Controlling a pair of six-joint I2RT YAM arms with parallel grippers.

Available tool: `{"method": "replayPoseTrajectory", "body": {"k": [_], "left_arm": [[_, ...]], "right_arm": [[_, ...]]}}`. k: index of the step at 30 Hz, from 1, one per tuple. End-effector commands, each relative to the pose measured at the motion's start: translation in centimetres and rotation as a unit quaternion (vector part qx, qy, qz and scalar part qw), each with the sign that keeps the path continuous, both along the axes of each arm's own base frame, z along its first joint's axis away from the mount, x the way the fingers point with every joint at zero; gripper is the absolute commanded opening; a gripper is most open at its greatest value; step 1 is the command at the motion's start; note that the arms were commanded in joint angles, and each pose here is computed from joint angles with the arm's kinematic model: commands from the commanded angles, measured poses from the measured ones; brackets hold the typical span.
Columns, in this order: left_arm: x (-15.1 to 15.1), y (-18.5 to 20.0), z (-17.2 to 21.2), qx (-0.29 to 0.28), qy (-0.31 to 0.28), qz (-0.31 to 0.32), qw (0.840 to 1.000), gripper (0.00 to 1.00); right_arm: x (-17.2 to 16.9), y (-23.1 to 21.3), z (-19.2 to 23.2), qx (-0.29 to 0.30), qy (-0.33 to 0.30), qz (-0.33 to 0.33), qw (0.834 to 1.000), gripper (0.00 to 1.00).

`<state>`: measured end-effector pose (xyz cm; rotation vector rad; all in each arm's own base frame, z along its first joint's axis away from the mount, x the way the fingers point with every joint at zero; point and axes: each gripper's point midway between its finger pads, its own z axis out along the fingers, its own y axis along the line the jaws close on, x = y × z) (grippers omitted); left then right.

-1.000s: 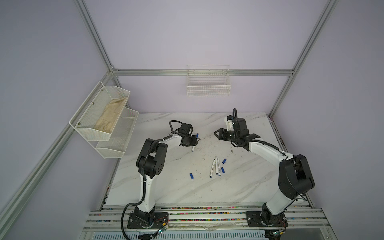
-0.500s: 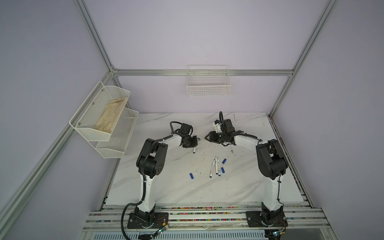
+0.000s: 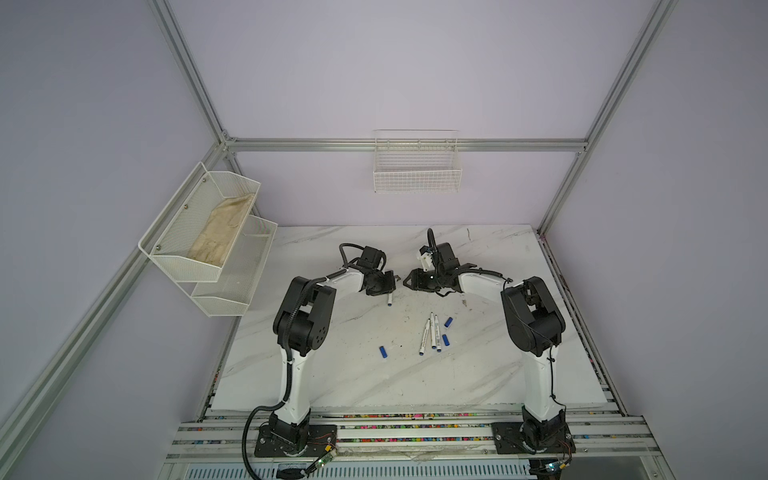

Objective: Insert the pens into the pen caps
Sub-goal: 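Move the right gripper to the capped marker and grasp its lower body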

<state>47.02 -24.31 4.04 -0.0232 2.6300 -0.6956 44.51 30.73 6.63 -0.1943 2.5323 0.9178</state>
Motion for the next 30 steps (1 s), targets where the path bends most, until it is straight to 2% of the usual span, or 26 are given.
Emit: {"method": "replayPoseTrajectory", "body": {"k": [1, 3, 8, 12, 19, 30], "left_arm": [[1.0, -0.7, 1.5, -0.014, -0.014, 0.012, 1.000, 0.21], [1.1, -0.9, 1.8, -0.025, -0.013, 0.019, 0.999, 0.20], [1.4, -1.6, 3.1, -0.070, -0.011, 0.047, 0.996, 0.08], [1.7, -2.5, 5.2, -0.098, -0.038, 0.055, 0.993, 0.07], [1.9, -3.3, 8.0, -0.125, -0.070, 0.061, 0.988, 0.06], [1.0, -4.3, 7.9, -0.132, -0.070, 0.053, 0.987, 0.06]], "right_arm": [[-1.1, -0.8, 0.5, -0.016, -0.010, 0.007, 1.000, 0.46], [-2.2, -0.3, 0.4, -0.019, -0.013, 0.035, 0.999, 0.46], [-4.4, 1.3, 1.0, -0.023, -0.038, 0.091, 0.995, 0.46], [-4.8, 2.5, 2.4, -0.001, -0.053, 0.115, 0.992, 0.46], [-4.0, 3.1, 2.8, 0.012, -0.054, 0.108, 0.993, 0.46], [-2.2, 2.6, 4.7, 0.003, -0.093, 0.068, 0.993, 0.37]]}}
